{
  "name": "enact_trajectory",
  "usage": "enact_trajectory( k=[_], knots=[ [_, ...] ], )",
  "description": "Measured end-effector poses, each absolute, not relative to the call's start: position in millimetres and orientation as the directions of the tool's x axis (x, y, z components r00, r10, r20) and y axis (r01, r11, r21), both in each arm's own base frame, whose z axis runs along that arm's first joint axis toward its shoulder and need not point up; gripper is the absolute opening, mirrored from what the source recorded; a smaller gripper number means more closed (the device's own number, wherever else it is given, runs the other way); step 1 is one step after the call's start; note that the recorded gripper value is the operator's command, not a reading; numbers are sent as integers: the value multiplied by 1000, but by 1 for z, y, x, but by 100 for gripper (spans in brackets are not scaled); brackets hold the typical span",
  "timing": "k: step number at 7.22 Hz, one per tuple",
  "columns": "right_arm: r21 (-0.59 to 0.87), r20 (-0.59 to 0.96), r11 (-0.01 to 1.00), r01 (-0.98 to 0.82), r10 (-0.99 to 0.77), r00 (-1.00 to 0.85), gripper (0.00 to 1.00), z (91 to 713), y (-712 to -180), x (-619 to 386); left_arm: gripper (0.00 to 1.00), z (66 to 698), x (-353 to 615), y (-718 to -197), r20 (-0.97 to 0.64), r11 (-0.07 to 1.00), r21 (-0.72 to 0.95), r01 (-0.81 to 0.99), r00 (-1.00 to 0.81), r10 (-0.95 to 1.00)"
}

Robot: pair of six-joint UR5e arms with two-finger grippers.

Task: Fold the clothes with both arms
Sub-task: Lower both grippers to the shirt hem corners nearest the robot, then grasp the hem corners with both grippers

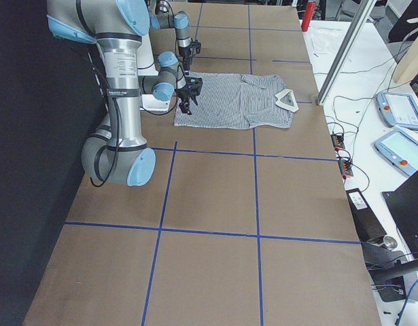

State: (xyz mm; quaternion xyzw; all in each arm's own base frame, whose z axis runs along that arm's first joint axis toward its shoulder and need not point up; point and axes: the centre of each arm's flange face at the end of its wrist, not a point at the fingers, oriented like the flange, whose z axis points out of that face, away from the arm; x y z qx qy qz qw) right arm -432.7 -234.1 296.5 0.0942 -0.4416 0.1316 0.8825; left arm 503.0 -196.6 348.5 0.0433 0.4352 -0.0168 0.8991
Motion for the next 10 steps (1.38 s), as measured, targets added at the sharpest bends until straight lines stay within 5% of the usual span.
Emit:
enact_trajectory(
  k=[2, 5, 8, 10],
  knots=[
    [51, 804, 948, -315, 148, 575, 99, 296, -234, -433, 2, 346, 505, -196, -787, 996, 63, 67, 617, 9],
    [50, 805, 948, -315, 148, 575, 98, 296, -234, -433, 0, 343, 504, -195, -790, 996, 64, 67, 613, 10],
    [28, 802, 940, -340, 182, 570, 78, 300, -219, -444, 0, 336, 502, -195, -797, 996, 68, 65, 604, 14],
    [68, 778, 928, -367, 181, 602, 76, 320, -193, -471, 0, 328, 502, -195, -806, 996, 68, 65, 592, 16]
  ],
)
